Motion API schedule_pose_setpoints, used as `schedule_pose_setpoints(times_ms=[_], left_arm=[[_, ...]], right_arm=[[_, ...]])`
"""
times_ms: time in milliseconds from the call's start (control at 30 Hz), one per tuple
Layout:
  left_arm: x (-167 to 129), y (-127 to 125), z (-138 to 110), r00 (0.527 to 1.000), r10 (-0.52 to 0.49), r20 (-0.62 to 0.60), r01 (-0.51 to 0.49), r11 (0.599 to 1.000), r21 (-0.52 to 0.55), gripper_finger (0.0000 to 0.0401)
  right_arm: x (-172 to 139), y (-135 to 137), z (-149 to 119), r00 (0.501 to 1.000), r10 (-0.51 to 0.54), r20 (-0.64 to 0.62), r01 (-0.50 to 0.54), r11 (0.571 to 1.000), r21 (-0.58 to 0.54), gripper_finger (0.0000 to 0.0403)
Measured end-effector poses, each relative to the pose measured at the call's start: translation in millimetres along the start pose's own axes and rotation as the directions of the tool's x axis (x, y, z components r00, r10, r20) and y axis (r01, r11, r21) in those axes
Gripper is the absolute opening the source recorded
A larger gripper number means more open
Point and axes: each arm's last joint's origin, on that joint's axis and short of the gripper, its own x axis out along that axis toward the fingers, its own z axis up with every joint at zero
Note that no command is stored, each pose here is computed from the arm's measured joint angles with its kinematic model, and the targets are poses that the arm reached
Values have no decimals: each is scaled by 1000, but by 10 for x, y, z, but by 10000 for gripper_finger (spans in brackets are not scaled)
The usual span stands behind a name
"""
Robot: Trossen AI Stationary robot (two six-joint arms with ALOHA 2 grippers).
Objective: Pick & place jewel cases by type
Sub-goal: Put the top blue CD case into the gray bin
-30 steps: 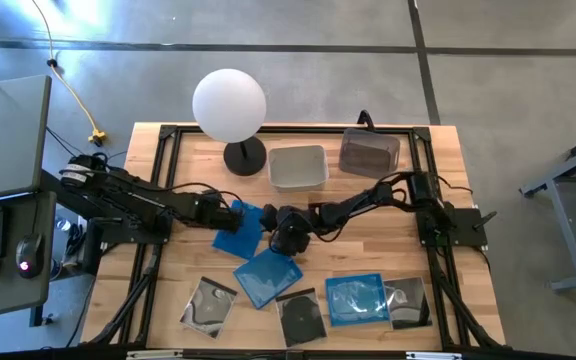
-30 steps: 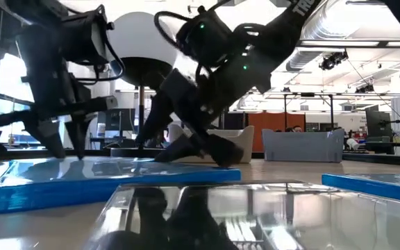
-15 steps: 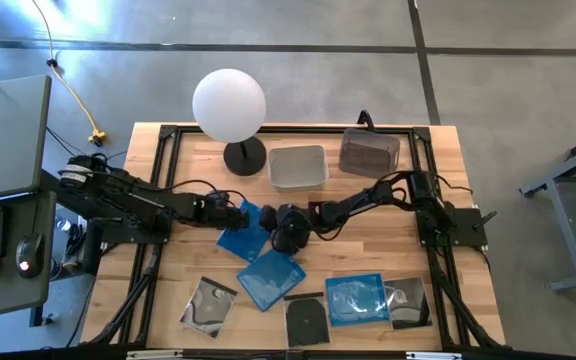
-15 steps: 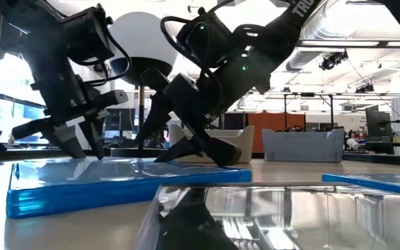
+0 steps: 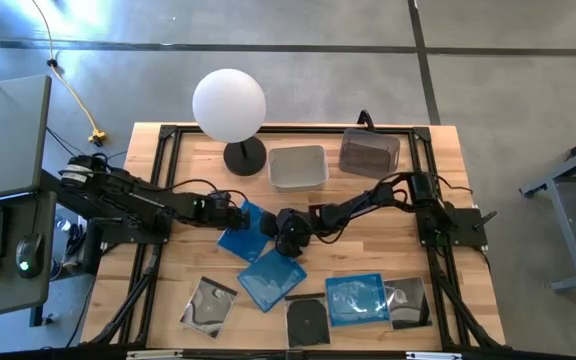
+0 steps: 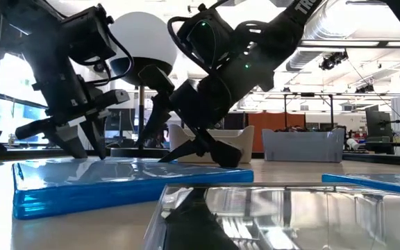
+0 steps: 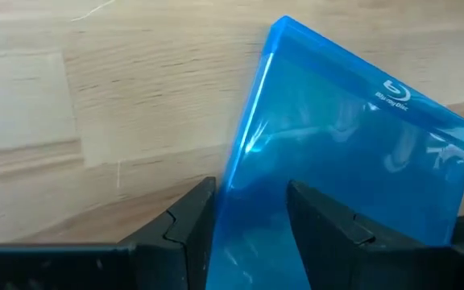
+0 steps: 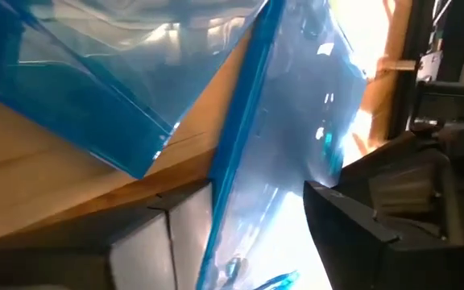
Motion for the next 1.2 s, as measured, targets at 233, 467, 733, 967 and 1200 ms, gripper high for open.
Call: schedule_pose_setpoints(times_ms=[233, 467, 733, 967, 1200], left_arm=[[-17, -3, 2, 999, 31, -13, -31, 999, -25, 147], [-18, -11, 3, 1000, 22, -12, -22, 999, -33, 147], [-20, -14, 2, 1000, 21, -20, -21, 999, -44, 147], [-22, -43, -6, 999, -9, -39, 6, 999, -54, 147], [-24, -64, -15, 997, -31, -70, 26, 998, -62, 147]], right_arm=[[0, 6, -22, 999, 9, -39, -4, 993, 118, 109], [-4, 15, -51, 991, 11, -131, 12, 985, 171, 76], [-44, -25, -63, 989, 4, -145, 21, 985, 169, 61], [-177, -109, -66, 994, 18, -107, 1, 984, 176, 42], [-209, -86, -74, 991, 53, -127, -38, 992, 121, 29]])
